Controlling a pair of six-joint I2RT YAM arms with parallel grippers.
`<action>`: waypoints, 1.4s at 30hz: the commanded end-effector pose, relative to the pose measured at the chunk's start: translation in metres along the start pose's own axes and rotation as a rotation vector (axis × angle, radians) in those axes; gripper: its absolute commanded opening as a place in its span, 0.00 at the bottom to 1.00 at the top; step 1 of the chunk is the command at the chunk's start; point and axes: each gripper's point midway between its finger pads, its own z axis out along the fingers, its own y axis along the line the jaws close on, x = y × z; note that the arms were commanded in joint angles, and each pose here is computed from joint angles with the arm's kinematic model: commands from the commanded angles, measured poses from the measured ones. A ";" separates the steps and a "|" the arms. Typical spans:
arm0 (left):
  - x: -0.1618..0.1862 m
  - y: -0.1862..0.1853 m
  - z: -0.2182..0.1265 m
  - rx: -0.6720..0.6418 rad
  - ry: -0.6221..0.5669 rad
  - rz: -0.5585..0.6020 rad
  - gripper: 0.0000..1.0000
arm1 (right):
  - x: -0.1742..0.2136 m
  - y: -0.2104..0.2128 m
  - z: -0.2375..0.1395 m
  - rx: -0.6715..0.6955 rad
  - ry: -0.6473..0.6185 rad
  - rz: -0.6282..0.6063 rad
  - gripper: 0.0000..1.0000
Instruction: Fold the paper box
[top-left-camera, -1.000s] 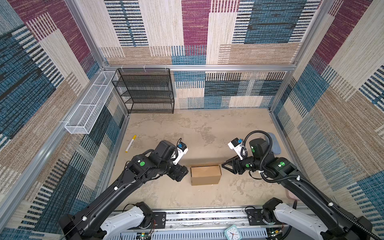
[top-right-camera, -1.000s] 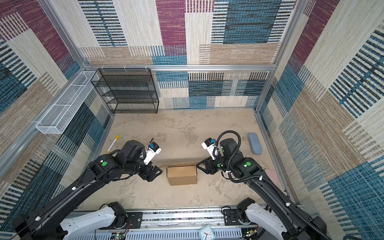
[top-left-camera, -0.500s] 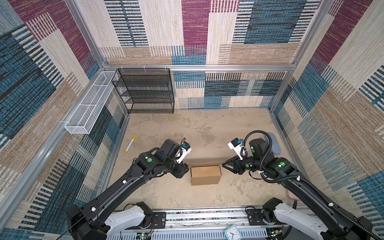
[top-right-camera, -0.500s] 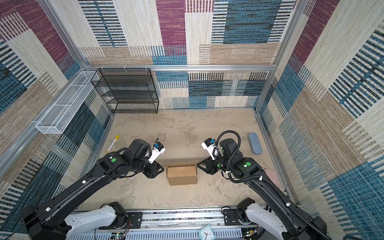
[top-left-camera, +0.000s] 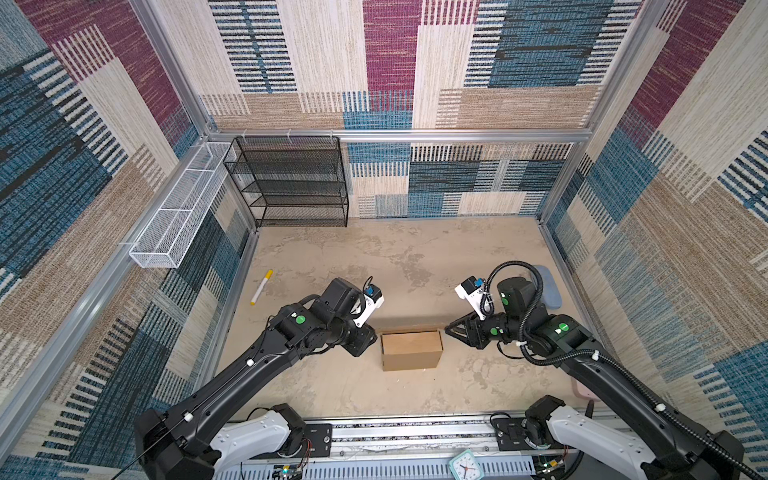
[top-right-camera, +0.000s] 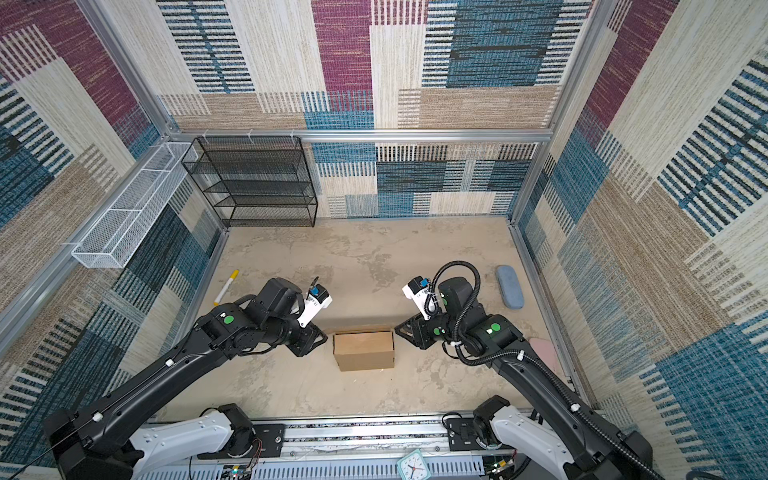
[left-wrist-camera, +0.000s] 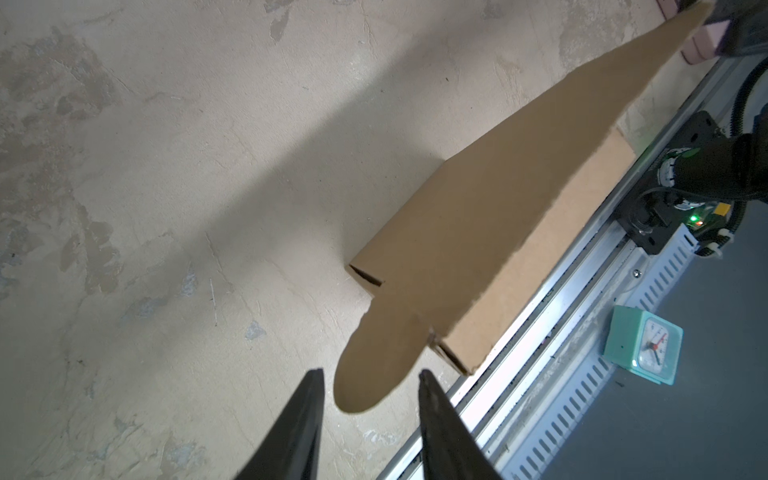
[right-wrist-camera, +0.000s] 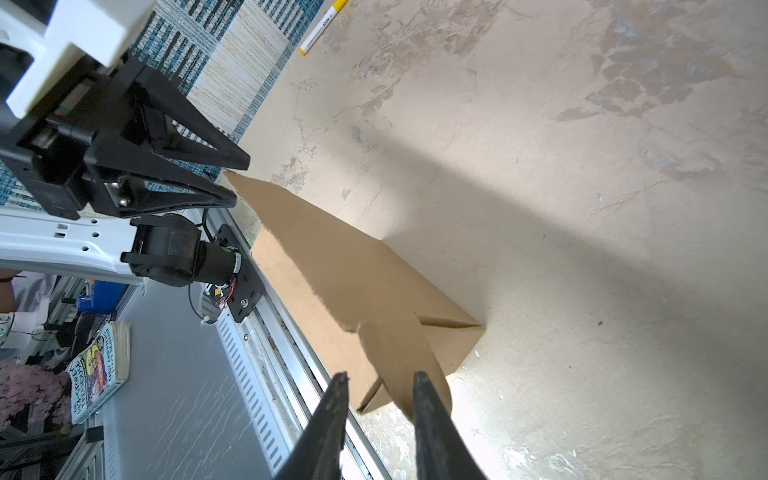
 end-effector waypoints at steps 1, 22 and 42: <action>-0.004 -0.005 0.001 0.029 -0.010 0.017 0.39 | -0.003 0.006 -0.003 -0.016 -0.006 -0.011 0.28; -0.005 -0.014 0.003 0.084 0.033 -0.007 0.18 | -0.001 0.008 -0.003 -0.028 0.000 -0.007 0.25; -0.012 -0.022 -0.001 0.121 0.031 -0.041 0.07 | 0.001 0.008 0.004 -0.013 0.021 -0.005 0.15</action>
